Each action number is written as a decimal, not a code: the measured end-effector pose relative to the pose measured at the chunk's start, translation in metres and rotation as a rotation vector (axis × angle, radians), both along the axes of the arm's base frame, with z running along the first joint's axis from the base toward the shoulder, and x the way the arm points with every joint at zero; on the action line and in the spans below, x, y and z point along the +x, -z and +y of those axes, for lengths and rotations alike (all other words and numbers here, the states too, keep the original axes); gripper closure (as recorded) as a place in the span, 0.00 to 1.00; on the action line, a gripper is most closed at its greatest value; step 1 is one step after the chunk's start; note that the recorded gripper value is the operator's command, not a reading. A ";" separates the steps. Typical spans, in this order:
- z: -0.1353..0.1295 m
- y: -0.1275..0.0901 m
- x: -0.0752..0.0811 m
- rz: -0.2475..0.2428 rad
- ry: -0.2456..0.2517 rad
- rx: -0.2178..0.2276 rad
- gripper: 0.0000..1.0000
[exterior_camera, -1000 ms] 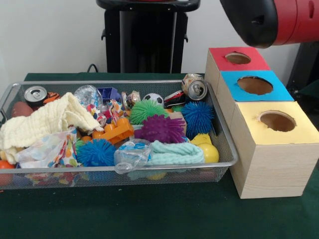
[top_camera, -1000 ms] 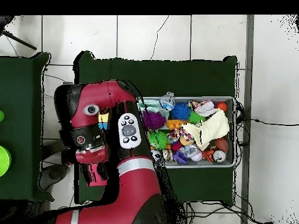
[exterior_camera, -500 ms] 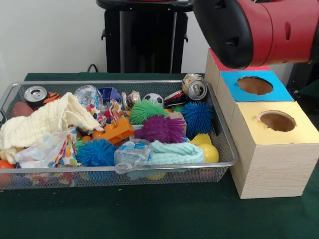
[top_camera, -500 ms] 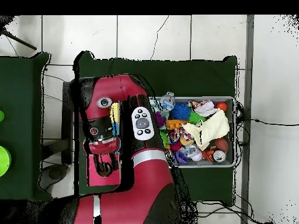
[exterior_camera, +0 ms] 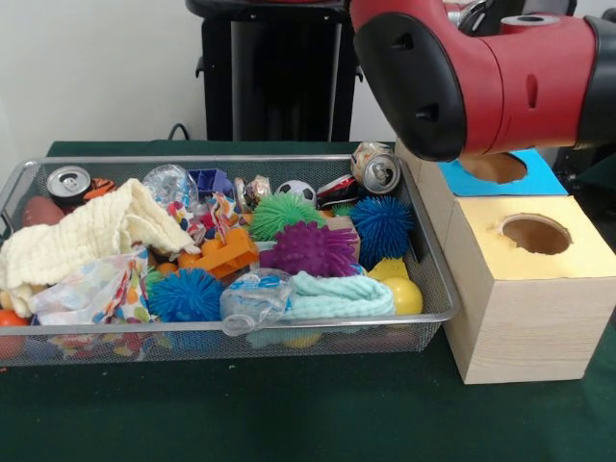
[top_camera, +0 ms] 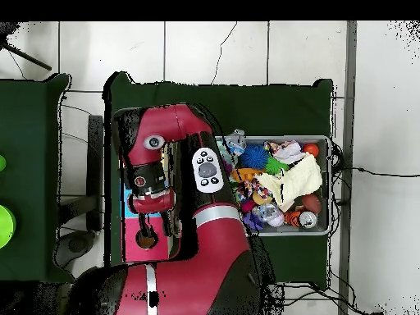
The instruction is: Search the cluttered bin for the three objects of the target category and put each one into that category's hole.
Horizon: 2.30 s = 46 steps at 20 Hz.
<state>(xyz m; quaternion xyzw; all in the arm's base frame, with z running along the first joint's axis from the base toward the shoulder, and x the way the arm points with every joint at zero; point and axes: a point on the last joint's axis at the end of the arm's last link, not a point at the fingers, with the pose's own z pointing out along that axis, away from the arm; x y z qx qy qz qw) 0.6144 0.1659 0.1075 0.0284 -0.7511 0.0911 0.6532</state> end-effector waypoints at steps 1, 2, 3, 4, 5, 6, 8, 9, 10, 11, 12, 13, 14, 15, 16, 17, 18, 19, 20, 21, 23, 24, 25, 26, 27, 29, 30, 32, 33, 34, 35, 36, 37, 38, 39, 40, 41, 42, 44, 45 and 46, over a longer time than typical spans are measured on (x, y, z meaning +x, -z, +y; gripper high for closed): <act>0.000 0.000 0.001 -0.002 0.000 0.000 0.00; 0.000 -0.001 0.002 -0.005 0.001 0.001 0.00; 0.000 -0.001 0.002 -0.008 0.001 0.001 0.00; 0.001 -0.002 0.004 -0.012 0.002 0.003 0.00; 0.001 -0.002 0.005 -0.016 0.002 0.004 0.00; 0.002 -0.003 0.006 -0.020 0.002 0.006 0.00; 0.003 -0.004 0.009 -0.030 -0.001 0.008 0.00; 0.004 -0.005 0.009 -0.033 -0.004 0.009 0.00; 0.004 -0.005 0.010 -0.039 -0.008 0.009 0.00; 0.005 -0.005 0.011 -0.044 -0.012 0.008 0.00; 0.005 -0.005 0.012 -0.052 -0.018 0.006 0.00; 0.006 -0.005 0.013 -0.058 -0.023 0.003 0.00; 0.006 -0.005 0.015 -0.065 -0.028 0.001 0.00; 0.007 -0.005 0.017 -0.077 -0.038 -0.002 0.00; 0.008 -0.006 0.019 -0.086 -0.043 -0.002 0.00; 0.009 -0.006 0.021 -0.094 -0.048 -0.003 0.00; 0.010 -0.007 0.023 -0.102 -0.049 0.000 0.00; 0.011 -0.008 0.024 -0.107 -0.048 0.003 0.00; 0.012 -0.010 0.026 -0.113 -0.049 0.008 0.00; 0.013 -0.012 0.026 -0.116 -0.049 0.010 0.00; 0.015 -0.017 0.028 -0.126 -0.050 0.017 0.00; 0.016 -0.020 0.029 -0.130 -0.051 0.019 0.00; 0.018 -0.029 0.032 -0.146 -0.052 0.025 0.00; 0.019 -0.032 0.033 -0.150 -0.052 0.028 0.00; 0.020 -0.037 0.034 -0.154 -0.049 0.034 0.00; 0.023 -0.047 0.035 -0.157 -0.042 0.048 0.00; 0.026 -0.055 0.035 -0.153 -0.034 0.061 0.00; 0.034 -0.078 0.035 -0.116 -0.002 0.110 0.00; 0.036 -0.087 0.035 -0.095 0.011 0.129 0.00; 0.041 -0.101 0.035 -0.061 0.029 0.158 0.00; 0.044 -0.114 0.035 -0.030 0.040 0.179 0.00; 0.045 -0.119 0.035 -0.017 0.044 0.187 0.00; 0.049 -0.142 0.035 0.034 0.051 0.209 0.00; 0.049 -0.154 0.036 0.057 0.049 0.214 0.00; 0.050 -0.161 0.036 0.069 0.046 0.214 0.00; 0.050 -0.167 0.036 0.080 0.043 0.214 0.00; 0.049 -0.184 0.037 0.107 0.034 0.207 0.00; 0.048 -0.194 0.037 0.117 0.030 0.203 0.00; 0.047 -0.204 0.037 0.117 0.026 0.199 0.00; 0.047 -0.208 0.037 0.115 0.025 0.198 0.00; 0.047 -0.210 0.037 0.111 0.025 0.197 0.00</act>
